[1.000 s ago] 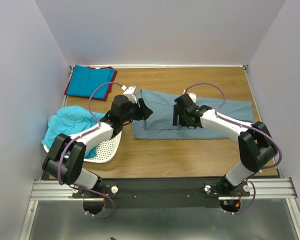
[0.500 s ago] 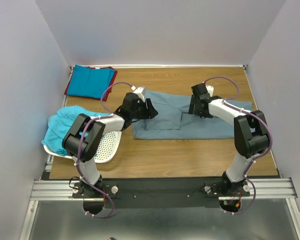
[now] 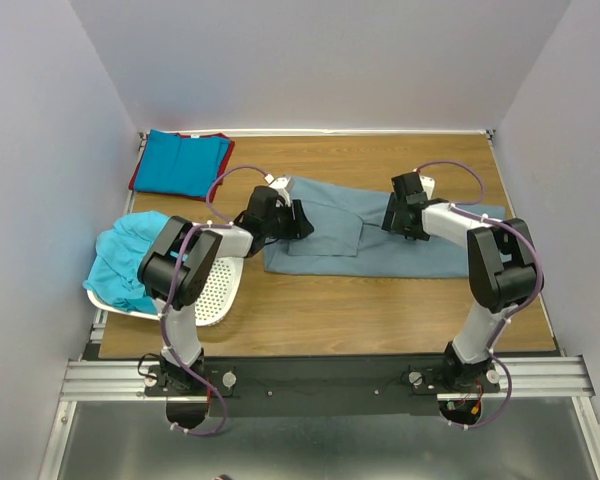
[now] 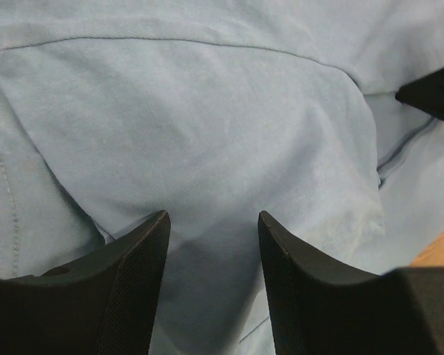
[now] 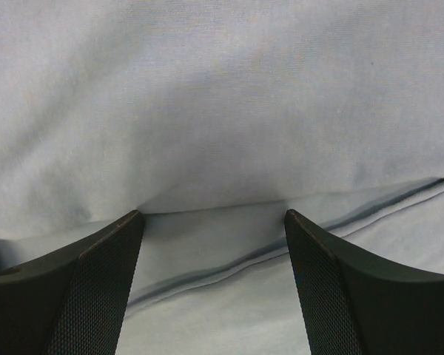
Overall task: Fold and stack the t-shirts
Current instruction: Fold the tshirt
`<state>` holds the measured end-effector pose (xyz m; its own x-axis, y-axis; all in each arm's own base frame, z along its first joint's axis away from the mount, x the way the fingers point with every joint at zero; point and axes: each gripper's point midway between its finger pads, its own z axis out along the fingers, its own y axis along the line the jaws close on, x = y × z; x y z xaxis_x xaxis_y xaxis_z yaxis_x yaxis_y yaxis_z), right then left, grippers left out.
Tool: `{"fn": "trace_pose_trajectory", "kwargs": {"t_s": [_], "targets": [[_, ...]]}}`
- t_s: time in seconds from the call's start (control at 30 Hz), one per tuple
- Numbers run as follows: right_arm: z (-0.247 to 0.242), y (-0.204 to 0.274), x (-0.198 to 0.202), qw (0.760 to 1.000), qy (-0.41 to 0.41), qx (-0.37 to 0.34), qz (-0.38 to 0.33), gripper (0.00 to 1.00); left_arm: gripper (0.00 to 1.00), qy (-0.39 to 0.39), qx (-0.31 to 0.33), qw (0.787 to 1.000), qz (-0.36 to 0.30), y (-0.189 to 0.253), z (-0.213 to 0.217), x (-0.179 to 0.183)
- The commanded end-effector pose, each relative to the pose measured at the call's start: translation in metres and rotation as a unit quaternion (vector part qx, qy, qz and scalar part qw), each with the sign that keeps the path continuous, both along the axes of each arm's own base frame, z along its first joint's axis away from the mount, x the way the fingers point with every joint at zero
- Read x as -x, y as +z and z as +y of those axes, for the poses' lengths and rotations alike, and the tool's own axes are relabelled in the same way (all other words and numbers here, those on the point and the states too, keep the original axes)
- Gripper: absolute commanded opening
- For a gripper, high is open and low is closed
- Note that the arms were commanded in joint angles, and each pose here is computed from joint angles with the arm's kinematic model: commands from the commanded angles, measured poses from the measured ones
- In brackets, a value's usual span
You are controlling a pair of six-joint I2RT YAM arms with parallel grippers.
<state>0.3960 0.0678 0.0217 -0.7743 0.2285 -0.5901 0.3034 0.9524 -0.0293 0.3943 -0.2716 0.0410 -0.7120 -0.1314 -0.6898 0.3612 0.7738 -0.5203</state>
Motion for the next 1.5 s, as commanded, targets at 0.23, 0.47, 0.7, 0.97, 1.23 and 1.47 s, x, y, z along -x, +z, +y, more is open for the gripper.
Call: {"fn": "trace_pose_trajectory", "kwargs": {"t_s": [0.23,0.47,0.7,0.97,1.23,1.47], "targets": [[0.016,-0.027,0.068,0.994,0.024,-0.077,0.071,0.83,0.6,0.008,-0.062,0.998,-0.007,-0.012,0.015,-0.043],[0.023,-0.02,0.084,0.992,0.037,-0.103,0.068,0.83,0.6,0.022,-0.09,0.996,-0.012,-0.008,0.018,-0.078],[0.023,0.023,0.058,0.994,0.052,-0.095,0.005,0.84,0.6,0.033,-0.076,0.994,-0.07,0.06,0.01,-0.108],[0.015,0.028,0.037,0.995,0.052,-0.084,-0.001,0.89,0.6,0.023,-0.055,0.993,-0.098,0.108,-0.003,-0.076],[0.003,0.009,0.03,0.996,0.055,-0.073,0.022,0.9,0.6,-0.034,0.007,0.999,-0.04,0.059,-0.033,-0.003],[0.01,-0.006,0.043,0.991,0.074,-0.097,0.047,0.9,0.6,-0.045,0.018,0.999,0.0,0.017,-0.035,0.022]]}}
